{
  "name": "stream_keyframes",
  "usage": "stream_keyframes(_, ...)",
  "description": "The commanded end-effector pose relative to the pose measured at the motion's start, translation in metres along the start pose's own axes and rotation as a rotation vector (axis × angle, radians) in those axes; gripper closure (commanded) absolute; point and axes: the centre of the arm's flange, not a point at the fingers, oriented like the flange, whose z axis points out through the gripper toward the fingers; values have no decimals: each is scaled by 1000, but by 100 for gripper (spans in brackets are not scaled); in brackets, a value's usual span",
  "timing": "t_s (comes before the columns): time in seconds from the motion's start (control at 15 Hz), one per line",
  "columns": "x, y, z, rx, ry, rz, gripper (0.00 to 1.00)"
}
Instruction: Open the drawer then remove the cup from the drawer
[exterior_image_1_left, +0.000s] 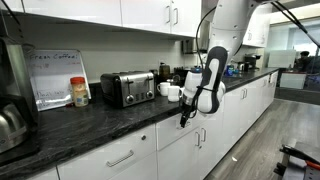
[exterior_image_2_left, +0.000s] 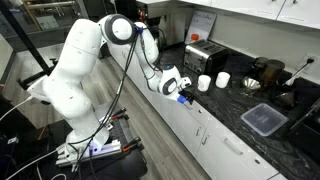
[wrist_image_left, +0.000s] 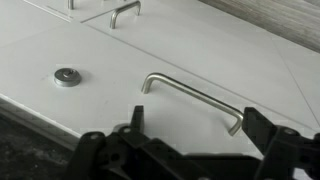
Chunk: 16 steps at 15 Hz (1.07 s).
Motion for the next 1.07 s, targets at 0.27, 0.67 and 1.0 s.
stream_keyframes(0.27,15,3,-6,22,-6,20,0)
stream_keyframes(0.67,11,-7,-54,126,-157,3,0)
stream_keyframes(1.0,15,-6,-103,203,-271,-21,0)
